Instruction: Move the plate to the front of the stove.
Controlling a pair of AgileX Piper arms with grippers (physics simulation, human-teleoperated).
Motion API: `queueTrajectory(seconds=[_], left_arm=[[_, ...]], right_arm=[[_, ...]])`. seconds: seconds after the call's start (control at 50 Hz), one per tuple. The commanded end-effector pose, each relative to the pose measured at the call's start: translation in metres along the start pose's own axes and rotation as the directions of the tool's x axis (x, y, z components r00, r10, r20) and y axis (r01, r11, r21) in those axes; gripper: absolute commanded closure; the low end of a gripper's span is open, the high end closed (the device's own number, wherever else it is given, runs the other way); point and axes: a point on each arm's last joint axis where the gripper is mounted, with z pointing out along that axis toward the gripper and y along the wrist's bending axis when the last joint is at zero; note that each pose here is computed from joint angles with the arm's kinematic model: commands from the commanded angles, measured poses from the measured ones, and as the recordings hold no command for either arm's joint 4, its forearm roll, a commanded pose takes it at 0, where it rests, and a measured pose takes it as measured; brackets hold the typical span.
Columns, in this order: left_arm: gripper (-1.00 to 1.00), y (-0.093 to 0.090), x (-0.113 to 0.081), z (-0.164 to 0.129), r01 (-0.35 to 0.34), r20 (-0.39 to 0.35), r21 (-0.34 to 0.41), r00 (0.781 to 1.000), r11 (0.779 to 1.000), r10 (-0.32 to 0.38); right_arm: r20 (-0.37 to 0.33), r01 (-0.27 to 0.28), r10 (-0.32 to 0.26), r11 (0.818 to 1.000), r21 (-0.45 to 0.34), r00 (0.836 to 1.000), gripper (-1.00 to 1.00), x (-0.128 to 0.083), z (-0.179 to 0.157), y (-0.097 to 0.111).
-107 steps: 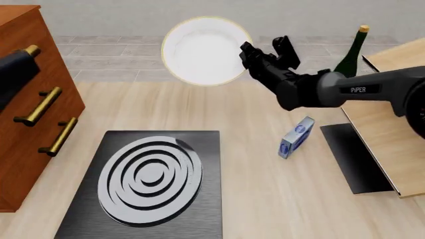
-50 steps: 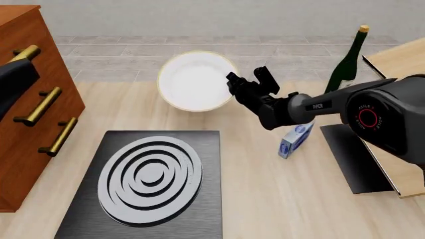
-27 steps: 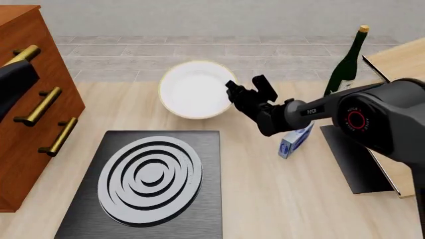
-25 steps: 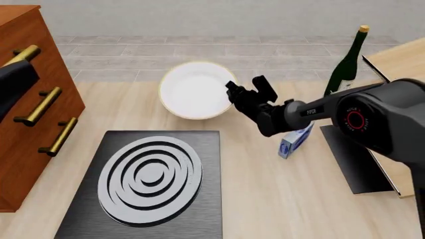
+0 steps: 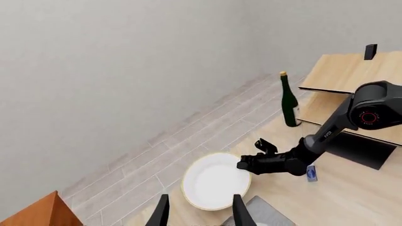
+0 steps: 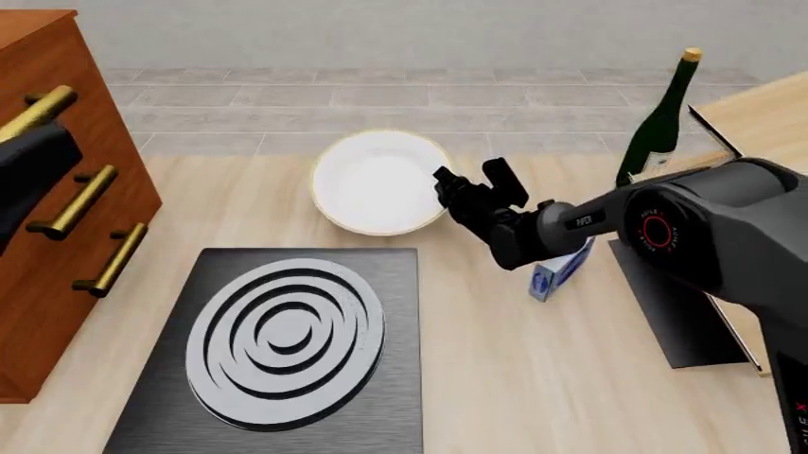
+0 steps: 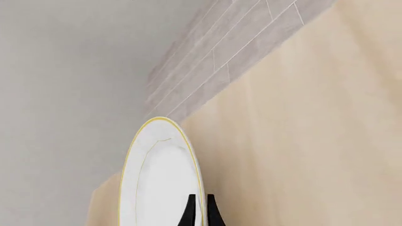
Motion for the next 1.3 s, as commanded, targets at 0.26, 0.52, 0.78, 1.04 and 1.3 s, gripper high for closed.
queueTrajectory(seconds=[0.26, 0.52, 0.78, 1.04, 1.3], left_arm=[[-1.00, -0.001, 0.004, 0.001, 0.008, -0.010, -0.002, 1.000, 1.000, -0.008], [-1.00, -0.002, 0.006, 0.001, 0.011, -0.012, -0.003, 1.000, 1.000, -0.011], [-1.00, -0.002, 0.007, 0.001, 0.013, -0.015, -0.007, 1.000, 1.000, -0.013], [-1.00, -0.002, 0.008, 0.000, 0.011, -0.014, -0.010, 1.000, 1.000, -0.011], [-1.00, -0.002, 0.007, 0.000, 0.010, -0.012, -0.008, 1.000, 1.000, -0.010]], right_arm=[[0.001, -0.016, 0.016, 1.000, 0.017, 1.000, 1.00, 0.002, 0.008, -0.011], [-0.003, 0.005, -0.005, 0.999, 0.053, 1.000, 1.00, -0.006, 0.010, -0.014], [-0.007, 0.042, -0.042, 0.995, 0.091, 0.999, 1.00, -0.017, 0.014, -0.018], [-0.011, 0.053, -0.052, 0.996, 0.072, 0.999, -1.00, -0.014, 0.012, -0.010], [-0.009, 0.050, -0.049, 0.996, 0.068, 0.999, -1.00, -0.013, 0.010, -0.009]])
